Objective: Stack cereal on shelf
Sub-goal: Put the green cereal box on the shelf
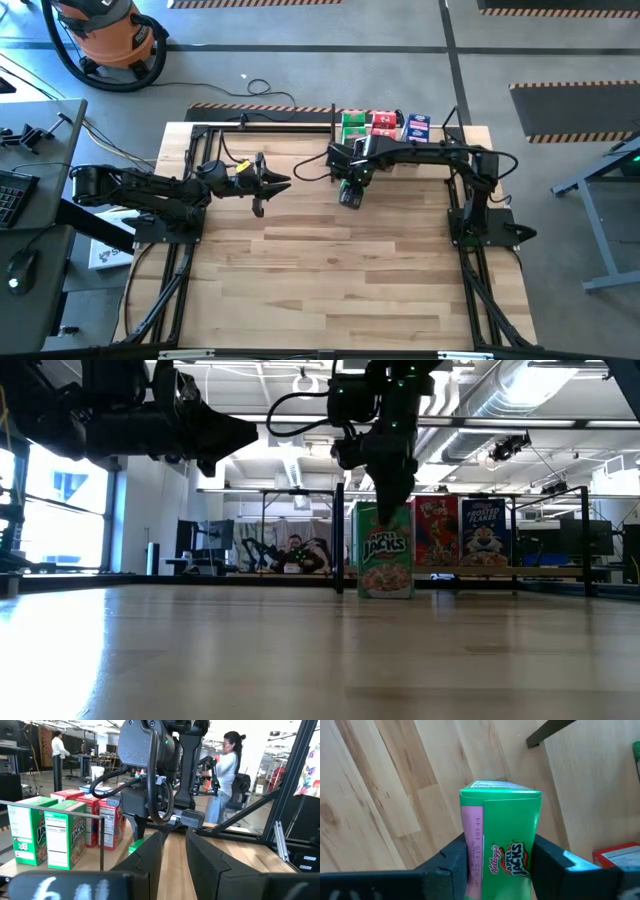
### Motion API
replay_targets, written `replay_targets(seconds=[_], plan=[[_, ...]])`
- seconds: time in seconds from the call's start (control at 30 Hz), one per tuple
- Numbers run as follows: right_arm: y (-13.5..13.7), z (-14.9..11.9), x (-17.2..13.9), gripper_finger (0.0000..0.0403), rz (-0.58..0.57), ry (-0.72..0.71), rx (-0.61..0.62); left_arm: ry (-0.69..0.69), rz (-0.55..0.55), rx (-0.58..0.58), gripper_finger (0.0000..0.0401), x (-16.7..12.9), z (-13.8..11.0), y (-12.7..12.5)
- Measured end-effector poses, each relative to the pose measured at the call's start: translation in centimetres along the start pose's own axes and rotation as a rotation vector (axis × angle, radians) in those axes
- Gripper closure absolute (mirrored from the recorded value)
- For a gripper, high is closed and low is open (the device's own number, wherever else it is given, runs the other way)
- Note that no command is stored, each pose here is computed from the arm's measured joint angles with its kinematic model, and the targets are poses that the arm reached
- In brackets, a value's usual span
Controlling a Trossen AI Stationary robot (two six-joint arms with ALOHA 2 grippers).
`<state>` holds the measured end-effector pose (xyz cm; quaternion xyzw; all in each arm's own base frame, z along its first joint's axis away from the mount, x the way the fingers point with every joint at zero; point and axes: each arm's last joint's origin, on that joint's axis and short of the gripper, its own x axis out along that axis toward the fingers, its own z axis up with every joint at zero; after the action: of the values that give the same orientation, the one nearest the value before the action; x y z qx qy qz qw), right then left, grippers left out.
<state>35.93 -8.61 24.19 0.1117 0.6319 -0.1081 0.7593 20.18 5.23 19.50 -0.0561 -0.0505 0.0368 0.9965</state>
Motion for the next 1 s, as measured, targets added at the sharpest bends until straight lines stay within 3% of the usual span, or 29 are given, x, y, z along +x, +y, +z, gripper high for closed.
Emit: replay_targets(seconds=[0.17,0.3,0.5,0.73,1.0], plan=[[0.1,0.5,-1.7,0.0256,0.001,-0.013,-0.049,0.000,0.000,-0.001,0.0323,0.0,0.0,0.0],[-0.1,1.0,-4.0,0.0256,-0.023,-0.031,-0.180,0.007,0.001,-0.003,0.0323,0.0,-0.1,0.0],[-2.5,1.6,-6.3,0.0256,-0.102,-0.070,-0.281,0.028,0.004,-0.019,0.0323,0.0,-0.3,0.0],[-5.6,1.3,-5.8,0.0256,-0.119,-0.041,-0.323,0.028,0.004,-0.025,0.0323,0.0,-0.3,0.0],[-6.7,1.5,-5.3,0.0256,-0.147,-0.061,-0.341,0.028,0.004,-0.026,0.0323,0.0,-0.3,0.0]])
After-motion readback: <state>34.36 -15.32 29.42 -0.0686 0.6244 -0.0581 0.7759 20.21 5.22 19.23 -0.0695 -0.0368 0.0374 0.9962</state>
